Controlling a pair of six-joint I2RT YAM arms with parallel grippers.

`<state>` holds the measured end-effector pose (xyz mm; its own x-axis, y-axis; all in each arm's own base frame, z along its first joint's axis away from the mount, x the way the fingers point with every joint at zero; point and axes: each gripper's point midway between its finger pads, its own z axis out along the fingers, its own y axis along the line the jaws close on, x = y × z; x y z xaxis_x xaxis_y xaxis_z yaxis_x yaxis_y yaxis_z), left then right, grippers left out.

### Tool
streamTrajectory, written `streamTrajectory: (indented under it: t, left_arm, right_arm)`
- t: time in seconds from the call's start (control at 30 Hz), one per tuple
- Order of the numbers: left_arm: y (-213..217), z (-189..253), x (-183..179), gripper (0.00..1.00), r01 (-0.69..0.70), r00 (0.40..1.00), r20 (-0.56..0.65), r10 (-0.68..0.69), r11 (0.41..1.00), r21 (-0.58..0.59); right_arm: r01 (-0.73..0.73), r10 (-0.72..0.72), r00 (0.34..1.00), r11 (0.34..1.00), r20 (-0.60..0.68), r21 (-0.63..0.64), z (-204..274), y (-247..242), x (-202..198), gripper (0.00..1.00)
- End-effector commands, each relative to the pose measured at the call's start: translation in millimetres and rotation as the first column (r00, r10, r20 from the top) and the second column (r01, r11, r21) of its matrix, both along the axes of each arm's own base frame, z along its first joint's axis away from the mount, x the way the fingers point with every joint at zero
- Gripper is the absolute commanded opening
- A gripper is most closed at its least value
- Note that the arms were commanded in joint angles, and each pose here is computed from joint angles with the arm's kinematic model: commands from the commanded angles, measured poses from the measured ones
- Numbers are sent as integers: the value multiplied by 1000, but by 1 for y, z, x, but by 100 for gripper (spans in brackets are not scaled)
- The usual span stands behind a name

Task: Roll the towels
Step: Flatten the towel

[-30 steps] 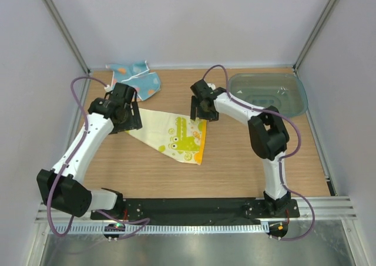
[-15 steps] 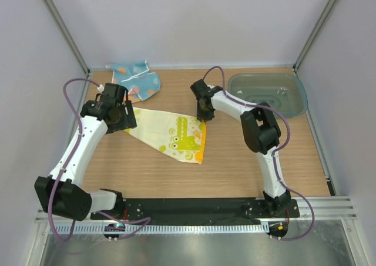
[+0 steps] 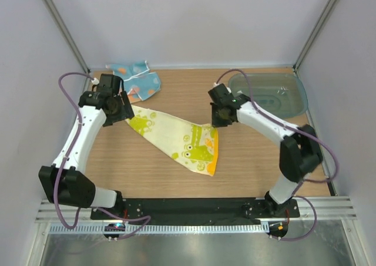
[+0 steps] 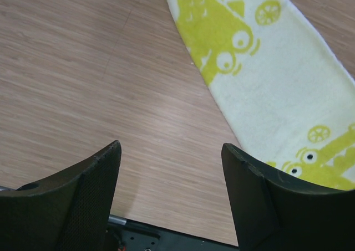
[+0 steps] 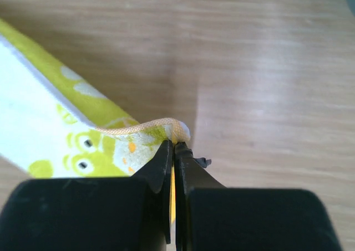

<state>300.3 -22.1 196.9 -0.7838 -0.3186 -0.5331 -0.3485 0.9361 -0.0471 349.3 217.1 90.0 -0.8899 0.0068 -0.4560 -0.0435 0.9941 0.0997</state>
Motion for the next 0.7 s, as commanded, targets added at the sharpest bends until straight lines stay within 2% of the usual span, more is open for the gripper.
streamTrajectory:
  t: [0.0, 0.07, 0.13, 0.33, 0.5, 0.67]
  left_arm:
    - [-11, 2, 24, 73, -15, 1000, 22, 16, 998, -60]
    - [-21, -7, 42, 72, -16, 999, 27, 19, 994, -110]
    - [-27, -12, 61, 70, -17, 998, 52, 24, 991, -132]
    - [-52, -63, 106, 64, -1, 1000, -7, -1, 983, -186]
    - [-67, -101, 147, 63, 65, 997, -33, -70, 988, -139]
    - [-72, -114, 179, 63, 121, 992, -14, -123, 986, -115]
  right_arm:
    - [-64, 64, 998, 998, -17, 22, 16, -24, -52, 1]
    - [-83, 84, 994, 996, -74, 19, 1, -32, -78, 1]
    - [-96, 97, 992, 995, -80, 18, 2, -37, -91, 1]
    - [-94, 92, 994, 995, -64, -42, 10, -56, -100, 1]
    - [-113, 109, 992, 991, -57, -74, 18, -59, -96, 1]
    - [-124, 120, 991, 990, -53, -70, 21, -58, -95, 1]
